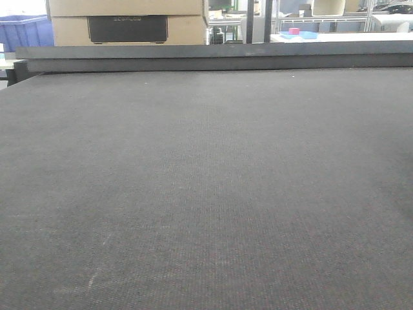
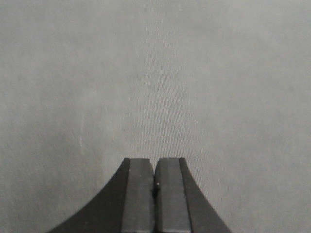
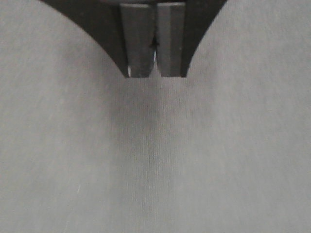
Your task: Grab block from conveyor and place in blue bin
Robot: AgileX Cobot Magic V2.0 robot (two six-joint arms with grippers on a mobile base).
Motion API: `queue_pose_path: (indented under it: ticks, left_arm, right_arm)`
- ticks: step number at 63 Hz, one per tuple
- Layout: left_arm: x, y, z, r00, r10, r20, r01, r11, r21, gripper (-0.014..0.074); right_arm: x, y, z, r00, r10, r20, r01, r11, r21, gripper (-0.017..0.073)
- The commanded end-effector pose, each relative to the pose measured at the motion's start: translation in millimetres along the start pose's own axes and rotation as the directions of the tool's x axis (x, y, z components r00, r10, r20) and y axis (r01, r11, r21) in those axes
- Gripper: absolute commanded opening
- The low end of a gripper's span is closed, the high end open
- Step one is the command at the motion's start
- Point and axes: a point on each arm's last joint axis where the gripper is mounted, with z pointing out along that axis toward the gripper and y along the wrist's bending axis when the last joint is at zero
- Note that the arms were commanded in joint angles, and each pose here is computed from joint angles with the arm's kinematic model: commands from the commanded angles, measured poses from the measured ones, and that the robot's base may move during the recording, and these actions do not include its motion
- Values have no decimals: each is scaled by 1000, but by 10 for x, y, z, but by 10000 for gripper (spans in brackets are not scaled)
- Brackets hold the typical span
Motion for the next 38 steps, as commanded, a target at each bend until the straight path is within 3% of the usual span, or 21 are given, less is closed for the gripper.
queue_pose_path:
  ticks: [1,23,33,38]
  left_arm:
    - [81,-7,72,999,-13,-32,13,1000,11,-111]
    - [385,1,254,979,-61,-196,65,998,13,-111]
    - [356,-7,329,904,-57,-425,65,998,4,-111]
    - [333,-4,407,875,-57,-482,65,998,0,-111]
  right_arm:
    - [-28,-9,53,1000,-4,-22,4,1000,4,-162]
    - [-28,9,102,998,14,-55,-15,1000,-21,-162]
    - [-21,8,101,998,13,-62,-14,1000,-21,-162]
    - [-1,5,109,997,11,-78,-13,1000,-18,-162]
